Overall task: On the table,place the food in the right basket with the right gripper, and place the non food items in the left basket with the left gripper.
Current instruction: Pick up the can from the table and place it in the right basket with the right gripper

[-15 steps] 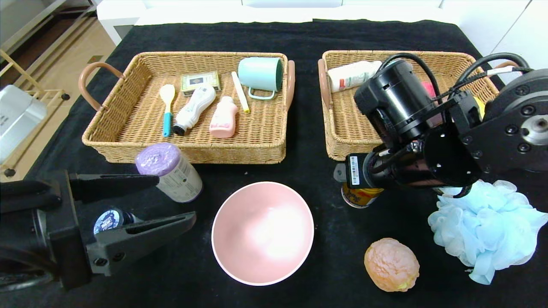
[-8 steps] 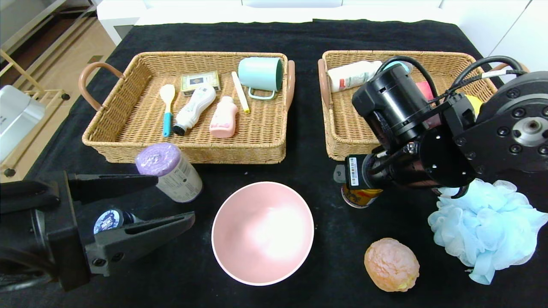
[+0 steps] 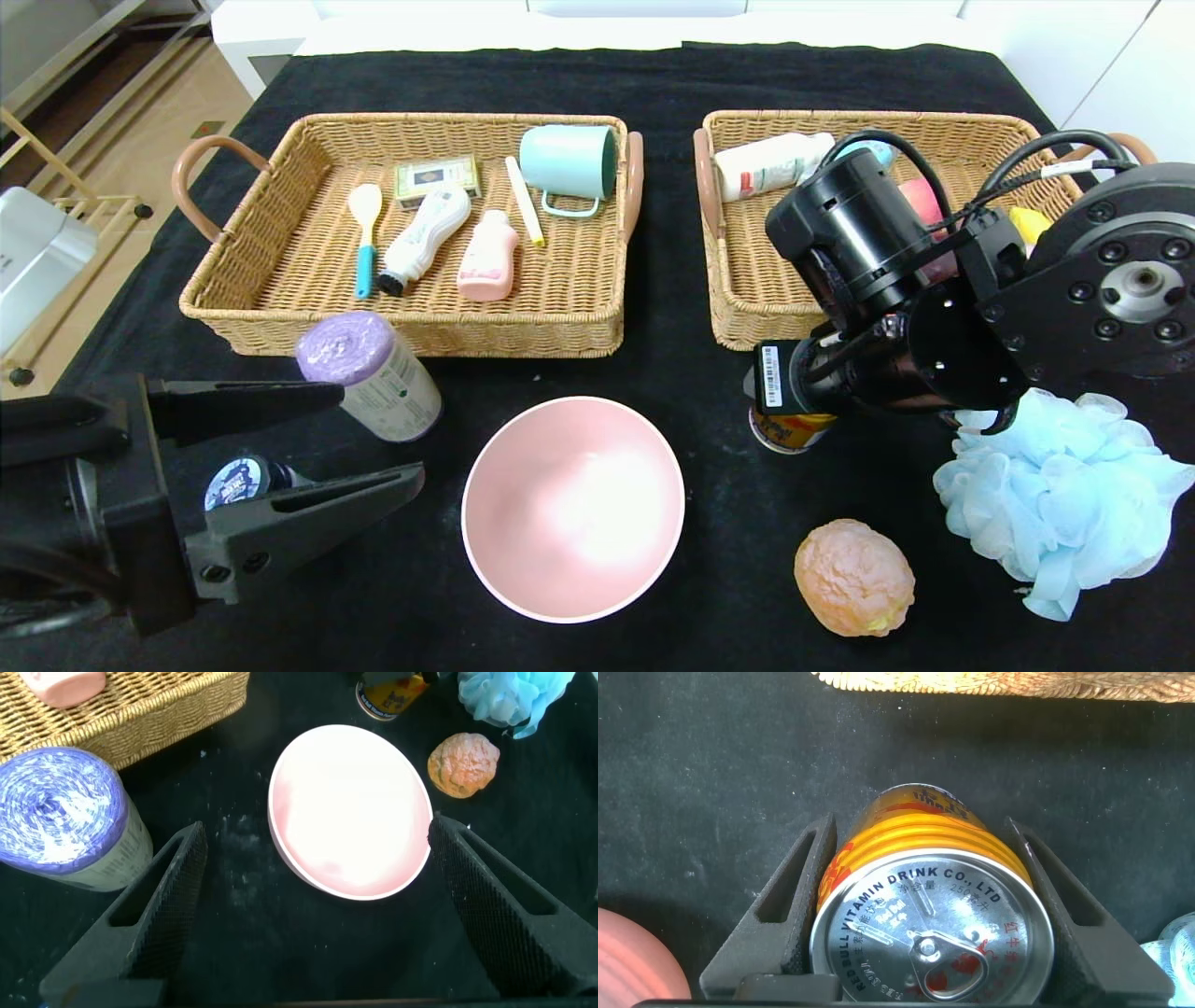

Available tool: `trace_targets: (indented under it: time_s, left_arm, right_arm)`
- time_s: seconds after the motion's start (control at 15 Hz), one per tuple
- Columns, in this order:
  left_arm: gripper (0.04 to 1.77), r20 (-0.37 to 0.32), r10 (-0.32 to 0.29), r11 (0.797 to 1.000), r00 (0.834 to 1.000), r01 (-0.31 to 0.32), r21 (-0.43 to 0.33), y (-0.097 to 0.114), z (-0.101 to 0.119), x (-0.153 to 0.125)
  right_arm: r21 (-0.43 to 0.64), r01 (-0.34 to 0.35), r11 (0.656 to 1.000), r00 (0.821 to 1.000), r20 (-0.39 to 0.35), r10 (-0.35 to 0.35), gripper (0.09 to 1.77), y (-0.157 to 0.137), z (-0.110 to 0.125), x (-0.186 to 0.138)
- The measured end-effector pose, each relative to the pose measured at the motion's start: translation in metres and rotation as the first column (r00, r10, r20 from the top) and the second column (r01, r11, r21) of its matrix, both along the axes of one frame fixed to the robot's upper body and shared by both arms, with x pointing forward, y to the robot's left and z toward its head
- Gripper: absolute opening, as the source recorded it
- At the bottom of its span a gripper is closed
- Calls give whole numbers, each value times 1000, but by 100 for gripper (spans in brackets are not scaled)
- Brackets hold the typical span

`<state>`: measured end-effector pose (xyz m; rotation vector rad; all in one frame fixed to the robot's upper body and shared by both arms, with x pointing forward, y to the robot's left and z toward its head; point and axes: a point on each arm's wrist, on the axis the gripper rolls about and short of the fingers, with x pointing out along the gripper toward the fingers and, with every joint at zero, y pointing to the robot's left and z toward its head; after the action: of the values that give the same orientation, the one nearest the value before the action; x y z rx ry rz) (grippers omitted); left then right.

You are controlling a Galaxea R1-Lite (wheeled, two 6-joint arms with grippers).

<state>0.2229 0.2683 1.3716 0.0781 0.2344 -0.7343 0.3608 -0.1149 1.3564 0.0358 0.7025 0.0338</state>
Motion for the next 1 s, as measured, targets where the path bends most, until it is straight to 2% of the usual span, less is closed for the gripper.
trace_targets:
  time_s: [0.73, 1.0]
  left_arm:
    - [172, 5, -2, 1000, 1000, 2, 6, 0, 0, 0]
    - [172, 7, 0, 1000, 1000, 0, 5, 0, 1, 0]
  right_arm:
    - [-6, -10, 1000, 1000, -2, 10, 123, 1, 0, -4]
    - [-27, -60, 998, 998, 7, 60, 123, -1, 19, -25]
